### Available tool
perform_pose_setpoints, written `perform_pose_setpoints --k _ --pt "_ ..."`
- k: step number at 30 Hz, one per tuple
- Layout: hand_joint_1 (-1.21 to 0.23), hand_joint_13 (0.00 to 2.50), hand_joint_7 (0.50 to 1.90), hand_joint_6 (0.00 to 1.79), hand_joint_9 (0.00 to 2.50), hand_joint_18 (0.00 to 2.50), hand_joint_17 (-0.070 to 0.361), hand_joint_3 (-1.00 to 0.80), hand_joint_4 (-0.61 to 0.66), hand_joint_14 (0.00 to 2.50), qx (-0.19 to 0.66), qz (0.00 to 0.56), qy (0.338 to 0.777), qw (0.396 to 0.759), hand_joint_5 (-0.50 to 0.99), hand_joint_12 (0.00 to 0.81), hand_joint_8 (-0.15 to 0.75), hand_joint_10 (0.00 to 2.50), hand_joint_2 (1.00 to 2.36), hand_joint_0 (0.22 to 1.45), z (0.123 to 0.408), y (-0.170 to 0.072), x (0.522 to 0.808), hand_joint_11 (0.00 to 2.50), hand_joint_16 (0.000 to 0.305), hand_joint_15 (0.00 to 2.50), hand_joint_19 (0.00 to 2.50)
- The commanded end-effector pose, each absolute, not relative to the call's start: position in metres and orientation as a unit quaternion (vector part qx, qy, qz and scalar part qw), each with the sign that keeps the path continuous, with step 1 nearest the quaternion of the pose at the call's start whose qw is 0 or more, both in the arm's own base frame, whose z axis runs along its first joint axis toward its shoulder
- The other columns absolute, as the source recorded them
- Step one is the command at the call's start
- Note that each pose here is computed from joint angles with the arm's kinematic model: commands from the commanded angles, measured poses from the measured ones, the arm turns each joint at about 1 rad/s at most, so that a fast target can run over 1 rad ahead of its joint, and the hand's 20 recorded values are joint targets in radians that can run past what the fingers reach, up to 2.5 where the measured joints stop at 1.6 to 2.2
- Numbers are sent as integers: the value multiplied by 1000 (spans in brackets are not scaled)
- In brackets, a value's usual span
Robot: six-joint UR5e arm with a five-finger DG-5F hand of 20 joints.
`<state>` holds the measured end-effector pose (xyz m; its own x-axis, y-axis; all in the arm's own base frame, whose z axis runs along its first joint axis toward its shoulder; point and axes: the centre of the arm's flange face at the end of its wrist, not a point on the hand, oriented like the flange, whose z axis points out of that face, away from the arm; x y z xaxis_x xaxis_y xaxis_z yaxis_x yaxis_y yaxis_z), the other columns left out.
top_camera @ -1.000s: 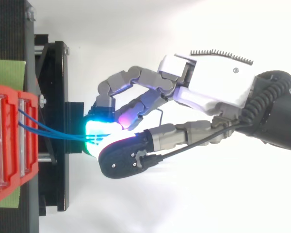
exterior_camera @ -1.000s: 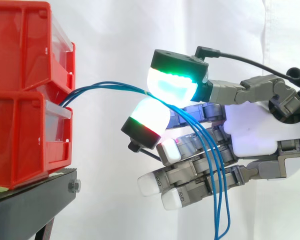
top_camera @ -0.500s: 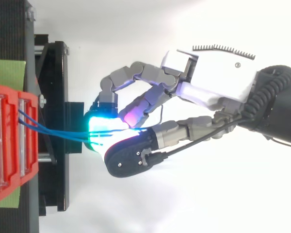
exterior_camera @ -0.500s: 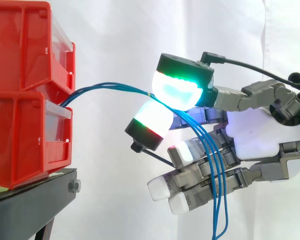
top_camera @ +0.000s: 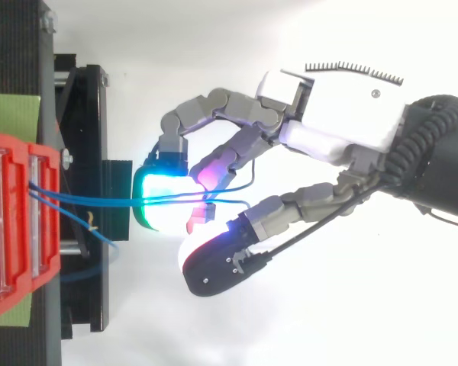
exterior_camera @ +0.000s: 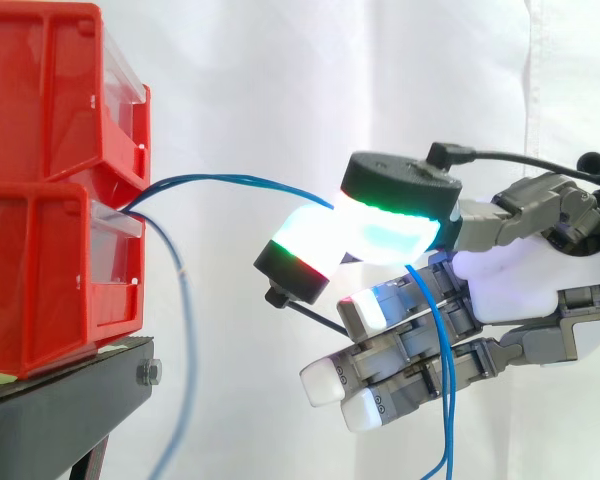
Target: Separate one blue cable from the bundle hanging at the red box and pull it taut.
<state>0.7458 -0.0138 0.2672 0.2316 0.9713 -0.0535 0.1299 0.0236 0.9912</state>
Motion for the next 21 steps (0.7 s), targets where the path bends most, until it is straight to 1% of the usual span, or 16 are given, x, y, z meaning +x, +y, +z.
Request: perform_pose_setpoints --k 1,5,7,13,18,21 --pt "-834 851 983 888 1054 647 70 -500 -111 14 577 395 479 531 -223 251 242 22 1000 544 267 -15 745 738 31 349 399" --pt "-650 859 948 867 1073 658 75 -500 -77 13 575 396 486 525 -214 263 263 22 1000 531 267 -15 744 735 33 349 414" --pt "-612 859 953 863 1075 655 75 -500 -73 14 575 396 489 523 -213 269 265 22 1000 531 266 -14 744 737 34 347 421" --pt "-486 854 990 852 1070 644 75 -500 -84 14 576 393 496 518 -209 265 258 20 1000 601 266 -15 742 731 33 359 452" --pt "-502 845 1000 855 1065 646 77 -500 -76 14 575 393 496 519 -209 274 263 22 1001 626 267 -15 742 738 34 375 463" --pt "-542 841 1013 860 1052 650 80 -428 -71 14 575 393 495 519 -210 279 266 22 1008 629 268 -15 742 724 35 371 460"
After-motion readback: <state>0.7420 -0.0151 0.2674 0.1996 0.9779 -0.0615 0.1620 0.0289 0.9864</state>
